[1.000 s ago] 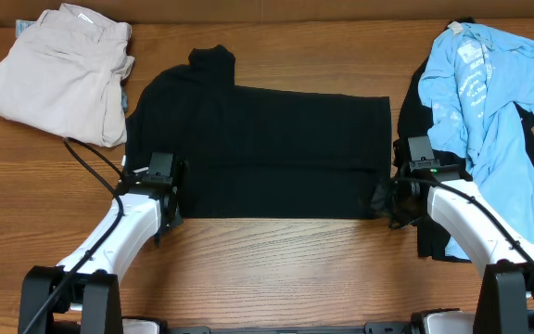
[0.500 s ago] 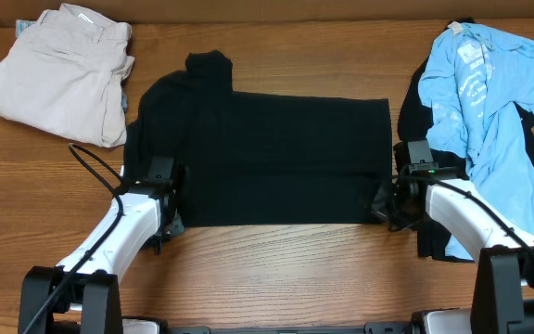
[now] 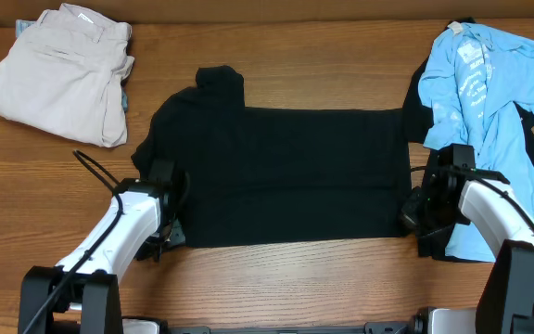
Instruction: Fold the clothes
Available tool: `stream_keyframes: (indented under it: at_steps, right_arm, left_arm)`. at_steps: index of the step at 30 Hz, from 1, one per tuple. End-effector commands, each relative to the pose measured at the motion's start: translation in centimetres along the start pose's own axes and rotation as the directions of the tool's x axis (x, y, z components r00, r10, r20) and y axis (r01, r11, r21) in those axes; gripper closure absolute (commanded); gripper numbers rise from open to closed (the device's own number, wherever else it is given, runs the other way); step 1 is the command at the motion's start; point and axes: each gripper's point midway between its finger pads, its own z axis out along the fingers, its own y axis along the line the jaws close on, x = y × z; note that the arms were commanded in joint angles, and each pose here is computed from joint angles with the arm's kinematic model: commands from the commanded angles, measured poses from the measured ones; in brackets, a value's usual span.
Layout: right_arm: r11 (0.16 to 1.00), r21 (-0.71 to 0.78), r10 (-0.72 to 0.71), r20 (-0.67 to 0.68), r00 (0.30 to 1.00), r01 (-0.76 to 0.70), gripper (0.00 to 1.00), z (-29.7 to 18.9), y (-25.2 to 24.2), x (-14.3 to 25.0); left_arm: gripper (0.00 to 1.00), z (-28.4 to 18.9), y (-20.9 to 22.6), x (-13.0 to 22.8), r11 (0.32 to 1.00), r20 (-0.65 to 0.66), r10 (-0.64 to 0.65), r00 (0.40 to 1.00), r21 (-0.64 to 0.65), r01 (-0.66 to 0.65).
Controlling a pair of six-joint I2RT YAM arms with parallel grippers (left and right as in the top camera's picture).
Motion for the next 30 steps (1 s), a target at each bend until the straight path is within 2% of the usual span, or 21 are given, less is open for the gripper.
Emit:
stream_keyframes:
  at_steps: [1, 2, 3, 6, 8, 10, 15, 19, 22, 25, 27, 30]
  right_arm:
    - [0.993, -0.059, -0.096, 0.108, 0.99, 0.102, 0.96, -4.9, 2.1, -2.0]
    - [0.987, -0.077, -0.128, 0.129, 0.983, 0.139, 0.92, -6.3, 2.7, -2.1]
    - [0.97, -0.11, -0.198, 0.162, 0.967, 0.217, 0.78, -9.0, 4.0, -2.2]
    - [0.944, -0.122, -0.276, 0.211, 0.938, 0.306, 0.49, -13.3, 5.3, -2.3]
    - [0.918, -0.142, -0.327, 0.252, 0.911, 0.369, 0.33, -15.5, 6.6, -2.5]
    - [0.885, -0.175, -0.363, 0.32, 0.875, 0.431, 0.24, -17.7, 8.6, -3.0]
    - [0.833, -0.192, -0.377, 0.488, 0.787, 0.518, 0.17, -20.8, 12.6, -5.4]
    - [0.798, -0.184, -0.419, 0.515, 0.748, 0.574, 0.17, -20.8, 15.0, -5.9]
    - [0.778, -0.159, -0.467, 0.499, 0.73, 0.607, 0.17, -19.6, 16.2, -5.5]
    - [0.777, -0.119, -0.496, 0.491, 0.717, 0.618, 0.17, -18.9, 16.7, -5.1]
    - [0.776, -0.095, -0.508, 0.492, 0.707, 0.623, 0.17, -18.7, 16.8, -5.0]
    - [0.78, -0.081, -0.51, 0.492, 0.705, 0.621, 0.17, -18.6, 16.9, -4.9]
  left_arm:
    - [0.41, -2.9, -0.3, -2.4, 1.0, 0.037, 0.01, 0.999, 0.021, -0.011]
    - [0.34, -4.0, -0.3, -3.0, 0.999, 0.05, 0.016, 0.999, 0.028, -0.018]
    - [0.19, -6.0, -0.4, -4.3, 0.998, 0.081, 0.036, 0.996, 0.043, -0.04]
    - [0.01, -9.8, -0.9, -6.4, 0.992, 0.144, 0.078, 0.986, 0.09, -0.092]
    - [0.0, -12.8, -2.4, -7.9, 0.969, 0.206, 0.123, 0.971, 0.186, -0.163]
    - [0.0, -16.6, -4.6, -9.9, 0.91, 0.331, 0.196, 0.923, 0.29, -0.297]
    - [0.0, -27.2, -9.3, -15.5, 0.729, 0.67, 0.152, 0.726, 0.42, -0.54]
    - [0.0, -30.3, -11.4, -20.7, 0.697, 0.742, 0.162, 0.651, 0.381, -0.607]
    - [0.0, -29.7, -13.9, -24.8, 0.692, 0.748, 0.208, 0.63, 0.343, -0.636]
    - [0.0, -27.4, -16.3, -28.4, 0.707, 0.729, 0.225, 0.647, 0.335, -0.624]
    - [0.0, -25.4, -17.7, -30.3, 0.717, 0.712, 0.23, 0.663, 0.337, -0.611]
    - [0.0, -21.6, -19.1, -31.9, 0.75, 0.657, 0.219, 0.721, 0.359, -0.555]
